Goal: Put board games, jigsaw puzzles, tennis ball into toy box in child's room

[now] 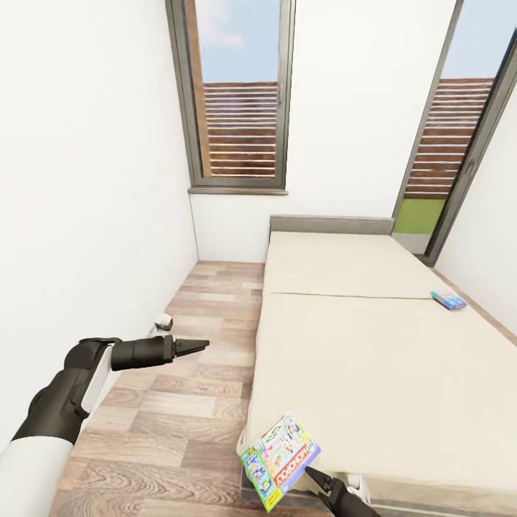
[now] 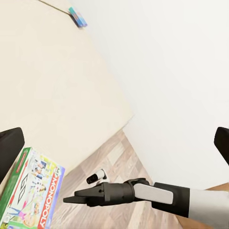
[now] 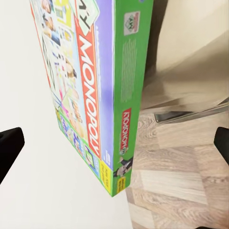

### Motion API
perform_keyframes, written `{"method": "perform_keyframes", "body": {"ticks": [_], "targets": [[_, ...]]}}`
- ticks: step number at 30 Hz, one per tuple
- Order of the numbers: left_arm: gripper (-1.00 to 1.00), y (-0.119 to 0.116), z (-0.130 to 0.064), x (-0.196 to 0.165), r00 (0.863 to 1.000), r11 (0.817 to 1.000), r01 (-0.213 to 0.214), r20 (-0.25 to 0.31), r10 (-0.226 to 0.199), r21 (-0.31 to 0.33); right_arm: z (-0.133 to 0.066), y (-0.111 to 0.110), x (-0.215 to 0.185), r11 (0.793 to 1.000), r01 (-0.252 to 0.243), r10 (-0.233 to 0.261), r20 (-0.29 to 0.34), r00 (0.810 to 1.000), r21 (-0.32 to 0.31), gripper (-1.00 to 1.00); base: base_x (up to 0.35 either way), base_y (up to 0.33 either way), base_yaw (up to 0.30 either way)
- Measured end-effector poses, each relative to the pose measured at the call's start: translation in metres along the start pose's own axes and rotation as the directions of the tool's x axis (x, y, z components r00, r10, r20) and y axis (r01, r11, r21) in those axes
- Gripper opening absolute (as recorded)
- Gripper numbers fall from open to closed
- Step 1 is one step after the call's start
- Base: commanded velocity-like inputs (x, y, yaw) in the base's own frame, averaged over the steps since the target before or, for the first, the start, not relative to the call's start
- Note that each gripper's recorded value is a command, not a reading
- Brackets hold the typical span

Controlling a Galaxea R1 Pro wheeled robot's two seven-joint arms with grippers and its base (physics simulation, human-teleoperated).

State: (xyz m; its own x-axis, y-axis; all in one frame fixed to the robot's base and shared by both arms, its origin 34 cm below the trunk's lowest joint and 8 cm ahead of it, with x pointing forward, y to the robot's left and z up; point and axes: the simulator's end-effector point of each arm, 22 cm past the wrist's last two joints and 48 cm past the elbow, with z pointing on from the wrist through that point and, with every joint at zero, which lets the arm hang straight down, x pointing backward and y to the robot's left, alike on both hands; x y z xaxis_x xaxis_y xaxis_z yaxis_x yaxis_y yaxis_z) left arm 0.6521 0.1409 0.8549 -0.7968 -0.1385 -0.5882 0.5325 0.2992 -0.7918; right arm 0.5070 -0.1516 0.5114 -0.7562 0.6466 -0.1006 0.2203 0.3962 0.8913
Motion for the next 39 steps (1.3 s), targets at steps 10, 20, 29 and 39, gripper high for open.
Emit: {"method": "perform_keyframes", "body": {"ticks": [10,20,29,39], "targets": [[1.0,0.0,-0.0003,0.0006,1.0,1.0,0.0,-0.003,0.0,0.0,0.0002,0.0003,0.0,1.0,0.0,0.0,0.0,1.0,-0.001,1.0,0.0,0.0,0.0],[1.0,-0.0006,-0.0009,0.0001,1.0,1.0,0.0,-0.001,0.0,0.003,0.0003,0.0004,0.0002,1.0,0.001,-0.001,-0.001,1.0,0.0,1.0,0.0,0.0,0.0],[1.0,-0.0006,-0.002,-0.0011,1.0,1.0,0.001,0.004,-0.001,0.004,0.0003,0.0002,0.0003,1.0,0.001,-0.001,-0.001,1.0,0.0,1.0,0.0,0.0,0.0],[1.0,-0.0006,-0.0023,-0.0014,1.0,1.0,0.001,0.005,-0.001,0.004,0.0004,0.0,0.0012,1.0,0.003,-0.003,-0.004,1.0,0.001,1.0,0.022,0.071,0.0]]}}
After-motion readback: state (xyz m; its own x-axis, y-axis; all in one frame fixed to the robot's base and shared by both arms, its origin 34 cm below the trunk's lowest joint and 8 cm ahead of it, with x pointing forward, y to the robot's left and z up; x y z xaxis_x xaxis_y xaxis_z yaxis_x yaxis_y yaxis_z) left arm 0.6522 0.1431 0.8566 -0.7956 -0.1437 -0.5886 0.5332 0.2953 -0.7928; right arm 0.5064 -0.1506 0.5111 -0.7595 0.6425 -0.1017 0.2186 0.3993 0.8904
